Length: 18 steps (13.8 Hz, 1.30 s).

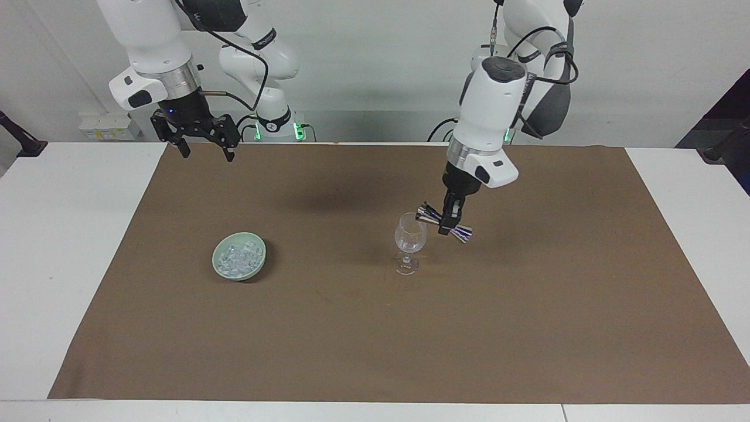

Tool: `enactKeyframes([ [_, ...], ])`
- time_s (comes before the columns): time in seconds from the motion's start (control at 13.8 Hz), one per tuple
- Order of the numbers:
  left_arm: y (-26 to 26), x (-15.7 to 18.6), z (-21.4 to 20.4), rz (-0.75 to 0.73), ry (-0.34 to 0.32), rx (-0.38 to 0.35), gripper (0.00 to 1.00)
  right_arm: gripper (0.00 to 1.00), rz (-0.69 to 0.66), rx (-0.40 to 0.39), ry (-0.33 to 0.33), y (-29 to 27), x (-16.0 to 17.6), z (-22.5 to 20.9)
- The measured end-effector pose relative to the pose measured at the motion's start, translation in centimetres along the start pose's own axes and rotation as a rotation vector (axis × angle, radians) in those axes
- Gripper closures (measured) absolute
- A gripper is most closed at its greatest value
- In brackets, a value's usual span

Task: Pour wine and add ice with both arms
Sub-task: 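Carry the metal cylinder back toward its starting spot, then lower the cylinder with the left gripper while the right gripper reaches the cup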

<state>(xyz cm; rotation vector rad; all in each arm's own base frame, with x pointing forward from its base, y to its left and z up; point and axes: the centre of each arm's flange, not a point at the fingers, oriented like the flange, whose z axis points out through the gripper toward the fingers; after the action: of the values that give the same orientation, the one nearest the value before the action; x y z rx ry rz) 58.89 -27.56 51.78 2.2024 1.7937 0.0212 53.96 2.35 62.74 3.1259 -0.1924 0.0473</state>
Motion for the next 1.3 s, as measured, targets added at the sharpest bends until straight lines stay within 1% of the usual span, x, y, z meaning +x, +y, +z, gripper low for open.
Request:
enactKeyframes([
  [0.14,0.7,4.2,-0.3,-0.114,-0.068,0.025,0.78,0.00,0.000,0.004,0.025,0.0,0.3,-0.2],
  [0.29,0.9,8.0,-0.5,-0.234,-0.163,0.044,0.78,0.00,0.000,0.015,0.085,-0.2,1.1,-0.5],
  [0.36,0.9,10.4,-0.6,-0.309,-0.221,0.051,0.78,0.00,0.000,0.019,0.107,-0.2,1.5,-0.5],
  [0.43,0.7,13.0,-0.5,-0.379,-0.271,0.055,0.78,0.00,0.000,0.022,0.124,-0.2,1.9,-0.4],
  [0.51,0.4,15.3,-0.4,-0.435,-0.305,0.059,0.78,0.00,0.001,0.024,0.134,-0.2,2.1,-0.3],
  [0.65,-0.4,18.6,0.4,-0.515,-0.374,0.067,0.78,0.00,-0.001,0.025,0.126,-0.3,2.2,0.2],
  [0.72,-0.9,20.1,1.0,-0.543,-0.419,0.066,0.78,0.00,-0.002,0.023,0.112,-0.4,2.4,1.1],
  [0.8,-1.6,22.0,1.6,-0.566,-0.466,0.058,0.78,0.00,-0.003,0.024,0.108,-0.4,2.8,2.3],
  [0.87,-2.3,23.9,2.1,-0.582,-0.498,0.050,0.78,0.00,-0.002,0.026,0.112,-0.5,3.4,3.4],
  [1.16,-5.6,30.1,3.7,-0.599,-0.594,0.035,0.78,0.00,-0.018,0.032,0.119,-0.7,5.1,8.1],
  [1.3,-7.6,33.1,4.2,-0.574,-0.642,0.032,0.78,0.00,-0.020,0.028,0.084,-0.7,5.0,10.1],
])
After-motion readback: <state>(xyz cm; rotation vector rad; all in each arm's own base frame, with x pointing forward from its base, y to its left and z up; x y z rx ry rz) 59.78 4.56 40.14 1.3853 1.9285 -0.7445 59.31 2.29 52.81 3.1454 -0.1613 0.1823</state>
